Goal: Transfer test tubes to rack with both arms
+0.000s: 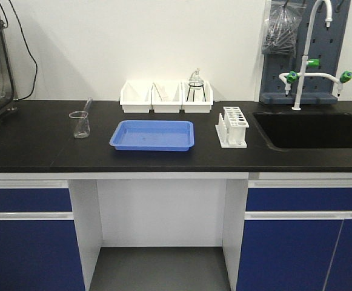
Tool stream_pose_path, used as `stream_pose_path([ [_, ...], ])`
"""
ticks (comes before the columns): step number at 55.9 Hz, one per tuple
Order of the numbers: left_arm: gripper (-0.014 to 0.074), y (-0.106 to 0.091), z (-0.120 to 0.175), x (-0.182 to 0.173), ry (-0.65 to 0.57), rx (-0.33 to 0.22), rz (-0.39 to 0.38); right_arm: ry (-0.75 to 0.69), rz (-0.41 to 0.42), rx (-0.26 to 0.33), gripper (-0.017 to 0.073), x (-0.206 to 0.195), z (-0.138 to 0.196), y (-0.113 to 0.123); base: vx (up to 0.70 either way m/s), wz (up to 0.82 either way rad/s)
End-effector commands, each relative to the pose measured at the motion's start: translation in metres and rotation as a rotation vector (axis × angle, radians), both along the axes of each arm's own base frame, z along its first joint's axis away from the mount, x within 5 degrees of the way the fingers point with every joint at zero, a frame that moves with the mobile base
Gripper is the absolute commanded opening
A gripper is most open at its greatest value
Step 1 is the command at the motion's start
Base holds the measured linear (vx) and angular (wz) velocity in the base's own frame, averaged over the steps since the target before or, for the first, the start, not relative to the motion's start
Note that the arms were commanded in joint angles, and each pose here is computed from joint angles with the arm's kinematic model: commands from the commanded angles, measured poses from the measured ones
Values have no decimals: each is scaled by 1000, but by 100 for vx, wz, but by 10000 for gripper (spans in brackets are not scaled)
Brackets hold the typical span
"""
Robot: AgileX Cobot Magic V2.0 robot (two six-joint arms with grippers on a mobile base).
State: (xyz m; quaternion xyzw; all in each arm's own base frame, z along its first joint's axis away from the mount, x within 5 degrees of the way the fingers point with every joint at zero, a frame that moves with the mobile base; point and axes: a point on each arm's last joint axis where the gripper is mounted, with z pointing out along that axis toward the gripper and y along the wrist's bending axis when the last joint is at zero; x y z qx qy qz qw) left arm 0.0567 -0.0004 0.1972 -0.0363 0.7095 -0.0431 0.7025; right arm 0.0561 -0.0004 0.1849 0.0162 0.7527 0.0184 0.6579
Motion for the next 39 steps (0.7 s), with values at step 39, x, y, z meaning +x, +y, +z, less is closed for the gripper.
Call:
stream_pose_path([
  [39, -7, -1, -1, 0, -60, -10, -5, -87, 9, -7, -11, 0, 6, 1, 39, 3],
])
